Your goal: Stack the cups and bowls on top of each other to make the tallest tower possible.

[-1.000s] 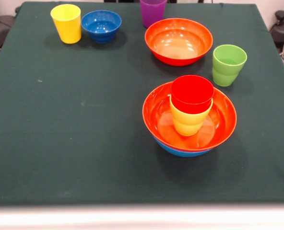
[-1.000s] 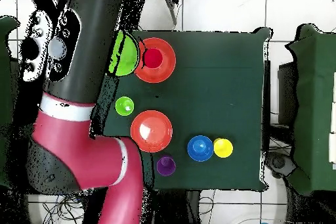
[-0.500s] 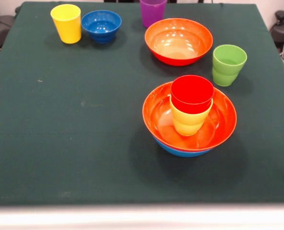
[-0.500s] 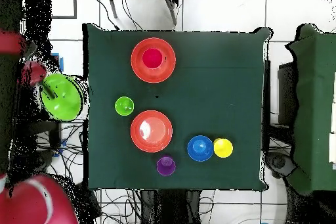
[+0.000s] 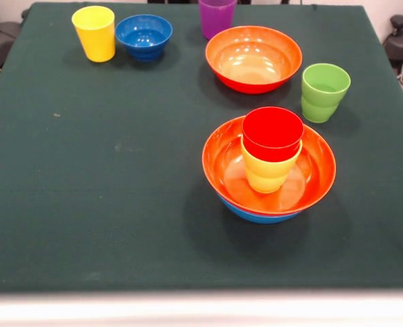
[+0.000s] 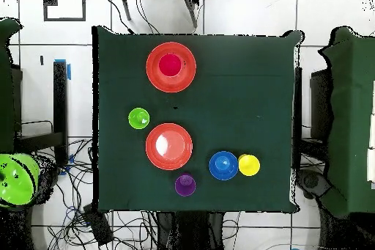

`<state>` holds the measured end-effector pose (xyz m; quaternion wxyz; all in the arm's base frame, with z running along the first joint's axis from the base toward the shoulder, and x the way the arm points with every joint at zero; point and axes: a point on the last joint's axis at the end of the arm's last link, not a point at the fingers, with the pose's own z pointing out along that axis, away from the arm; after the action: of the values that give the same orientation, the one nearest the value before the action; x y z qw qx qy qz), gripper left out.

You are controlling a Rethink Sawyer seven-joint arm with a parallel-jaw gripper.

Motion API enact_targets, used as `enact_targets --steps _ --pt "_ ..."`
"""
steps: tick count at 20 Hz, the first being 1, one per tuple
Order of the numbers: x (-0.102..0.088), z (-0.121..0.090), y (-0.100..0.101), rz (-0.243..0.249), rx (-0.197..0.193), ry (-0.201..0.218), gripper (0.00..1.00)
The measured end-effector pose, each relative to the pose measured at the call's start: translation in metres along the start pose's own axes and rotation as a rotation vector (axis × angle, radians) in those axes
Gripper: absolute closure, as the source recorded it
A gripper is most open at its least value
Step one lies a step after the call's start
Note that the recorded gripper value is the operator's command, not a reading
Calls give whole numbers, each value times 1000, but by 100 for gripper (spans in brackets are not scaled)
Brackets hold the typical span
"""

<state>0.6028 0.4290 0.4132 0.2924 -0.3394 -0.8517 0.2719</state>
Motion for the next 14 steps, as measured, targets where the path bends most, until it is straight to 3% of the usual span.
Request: enact_targets --steps 1,3,4,8,9,10,12,13,14 --pt "29 3 -13 -21 -12 -17 100" --pt "51 5 -25 -39 -26 -37 100" --pt "78 7 -39 -62 -50 -67 100" --pt "156 14 -80 -141 -143 -201 100" --pt "160 14 -82 -146 -148 -209 100" --pt "203 19 -103 -200 -194 -284 100" --pt "216 20 -110 -216 -207 -306 100" --pt "249 24 -125 -256 -234 -355 100" --pt "262 26 -132 -271 -244 -375 100"
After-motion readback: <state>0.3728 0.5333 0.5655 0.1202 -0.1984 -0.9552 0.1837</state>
